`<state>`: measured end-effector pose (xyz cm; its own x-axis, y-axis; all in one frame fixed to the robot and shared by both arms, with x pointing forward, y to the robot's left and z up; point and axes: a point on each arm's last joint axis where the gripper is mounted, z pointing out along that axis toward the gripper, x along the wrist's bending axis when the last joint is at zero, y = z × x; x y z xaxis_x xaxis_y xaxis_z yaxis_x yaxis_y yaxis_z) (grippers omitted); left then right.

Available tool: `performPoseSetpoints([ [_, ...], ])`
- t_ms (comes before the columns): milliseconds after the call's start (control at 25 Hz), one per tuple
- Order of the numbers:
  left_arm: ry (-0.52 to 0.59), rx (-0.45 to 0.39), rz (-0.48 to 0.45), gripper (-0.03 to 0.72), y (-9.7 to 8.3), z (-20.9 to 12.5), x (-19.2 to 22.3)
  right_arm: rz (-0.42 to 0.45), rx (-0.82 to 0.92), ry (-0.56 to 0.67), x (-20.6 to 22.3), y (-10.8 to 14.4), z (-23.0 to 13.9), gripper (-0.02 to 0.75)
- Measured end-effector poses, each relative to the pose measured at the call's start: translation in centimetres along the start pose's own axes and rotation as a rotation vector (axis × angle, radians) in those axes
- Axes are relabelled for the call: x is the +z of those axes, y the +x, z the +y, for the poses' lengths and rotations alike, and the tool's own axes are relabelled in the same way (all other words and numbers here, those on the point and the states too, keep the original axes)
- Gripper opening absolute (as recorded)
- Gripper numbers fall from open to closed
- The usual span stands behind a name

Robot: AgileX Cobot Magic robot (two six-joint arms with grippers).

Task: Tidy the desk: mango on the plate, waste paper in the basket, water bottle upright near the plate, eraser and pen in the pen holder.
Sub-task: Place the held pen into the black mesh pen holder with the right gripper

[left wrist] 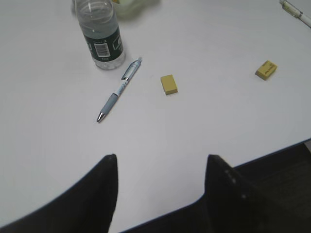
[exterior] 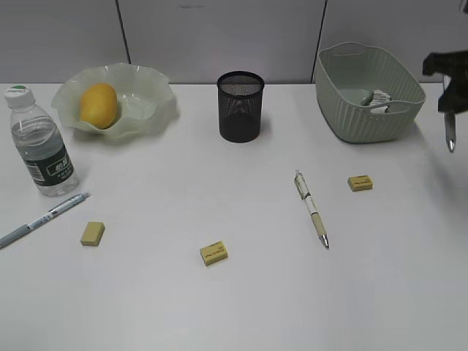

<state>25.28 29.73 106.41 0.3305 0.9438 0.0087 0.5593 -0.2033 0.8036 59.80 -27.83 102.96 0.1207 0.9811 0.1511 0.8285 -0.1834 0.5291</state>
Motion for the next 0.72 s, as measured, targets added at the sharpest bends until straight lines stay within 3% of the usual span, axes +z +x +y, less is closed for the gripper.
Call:
performPoseSetpoints([
  [280, 0.0, 0.0, 0.0, 0.435, 0.0, 0.0, 0.0, 0.208, -0.095, -0.254, -3.2, 4.5, 3.9, 0.118],
  [720, 0.0, 0.0, 0.0, 0.435, 0.0, 0.0, 0.0, 0.359, -0.266, -0.66, -5.0, 13.5, 4.4, 0.118],
])
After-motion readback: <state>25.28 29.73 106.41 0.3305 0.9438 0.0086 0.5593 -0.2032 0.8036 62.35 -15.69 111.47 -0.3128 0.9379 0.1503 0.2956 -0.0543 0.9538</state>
